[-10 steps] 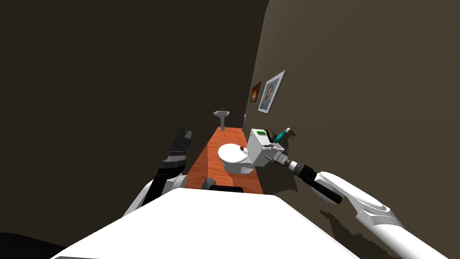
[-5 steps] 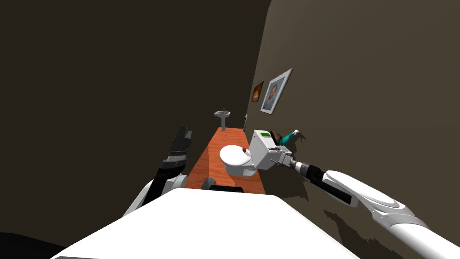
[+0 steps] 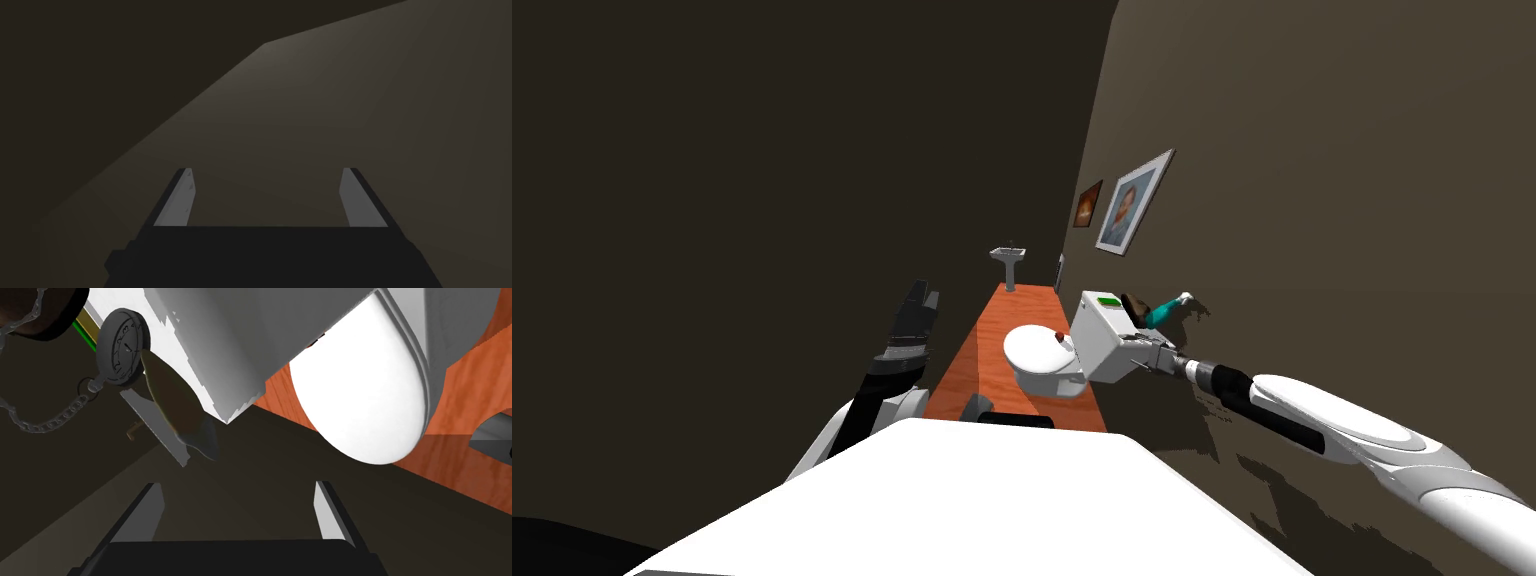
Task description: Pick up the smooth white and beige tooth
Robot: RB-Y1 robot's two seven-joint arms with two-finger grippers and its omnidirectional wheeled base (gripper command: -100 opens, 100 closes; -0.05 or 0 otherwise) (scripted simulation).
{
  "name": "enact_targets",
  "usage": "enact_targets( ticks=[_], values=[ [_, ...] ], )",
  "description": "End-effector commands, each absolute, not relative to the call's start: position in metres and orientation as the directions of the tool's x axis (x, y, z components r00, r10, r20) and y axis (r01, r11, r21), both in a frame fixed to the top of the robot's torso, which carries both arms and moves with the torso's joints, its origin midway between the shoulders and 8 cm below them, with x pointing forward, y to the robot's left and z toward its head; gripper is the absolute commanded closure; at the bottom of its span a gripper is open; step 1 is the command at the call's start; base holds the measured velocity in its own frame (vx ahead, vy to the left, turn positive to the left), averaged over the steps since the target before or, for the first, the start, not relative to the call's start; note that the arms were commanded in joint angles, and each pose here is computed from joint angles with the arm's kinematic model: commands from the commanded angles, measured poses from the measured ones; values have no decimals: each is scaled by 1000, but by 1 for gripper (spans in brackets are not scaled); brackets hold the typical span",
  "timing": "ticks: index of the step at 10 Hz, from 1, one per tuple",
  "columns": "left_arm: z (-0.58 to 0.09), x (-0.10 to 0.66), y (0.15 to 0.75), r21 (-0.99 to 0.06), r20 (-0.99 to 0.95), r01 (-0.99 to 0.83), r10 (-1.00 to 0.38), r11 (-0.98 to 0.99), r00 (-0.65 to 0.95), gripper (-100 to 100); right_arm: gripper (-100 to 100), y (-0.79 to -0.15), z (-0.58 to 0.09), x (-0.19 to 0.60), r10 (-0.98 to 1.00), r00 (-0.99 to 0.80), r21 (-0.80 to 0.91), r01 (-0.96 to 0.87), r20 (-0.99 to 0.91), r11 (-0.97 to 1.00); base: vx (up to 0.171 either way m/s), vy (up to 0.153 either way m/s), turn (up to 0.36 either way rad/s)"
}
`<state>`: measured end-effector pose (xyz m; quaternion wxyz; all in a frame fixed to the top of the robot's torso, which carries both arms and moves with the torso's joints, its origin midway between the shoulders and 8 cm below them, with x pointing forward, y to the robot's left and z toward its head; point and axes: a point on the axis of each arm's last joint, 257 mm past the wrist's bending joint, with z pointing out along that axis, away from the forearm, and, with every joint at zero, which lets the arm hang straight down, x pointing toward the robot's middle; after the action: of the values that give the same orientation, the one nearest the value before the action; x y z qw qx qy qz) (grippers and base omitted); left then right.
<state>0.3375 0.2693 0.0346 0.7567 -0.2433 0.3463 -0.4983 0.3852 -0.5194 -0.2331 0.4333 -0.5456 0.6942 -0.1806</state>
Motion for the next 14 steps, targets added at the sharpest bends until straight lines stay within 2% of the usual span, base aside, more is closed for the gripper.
enact_targets(
  ticks=[1,7,9,10,11,14],
  values=[
    [35,338,269,-713,-282,586,-923,385,264,0,-100,-549,-239,377,-950,-45,-735,-623,-308,267,93,105,-22],
    [35,338,269,-713,-282,586,-923,385,264,0,-100,-632,-229,359,-998,-56,-720,-693,-5,43,84,75,-3],
    [35,338,269,-713,-282,586,-923,385,264,0,-100,-634,-231,360,-998,-58,-720,-693,-1,41,28,36,-10],
    [35,338,269,-713,-282,586,-923,385,264,0,0,-636,-231,360,-998,-56,-719,-694,3,37,0,0,0],
    [35,338,269,-713,-282,586,-923,385,264,0,-100,-627,-234,363,-999,-50,-718,-695,5,31,14,-24,-22],
    [35,338,269,-713,-282,586,-923,385,264,0,-100,-615,-239,368,-999,-41,-718,-696,6,24,32,-39,-40]
  ],
)
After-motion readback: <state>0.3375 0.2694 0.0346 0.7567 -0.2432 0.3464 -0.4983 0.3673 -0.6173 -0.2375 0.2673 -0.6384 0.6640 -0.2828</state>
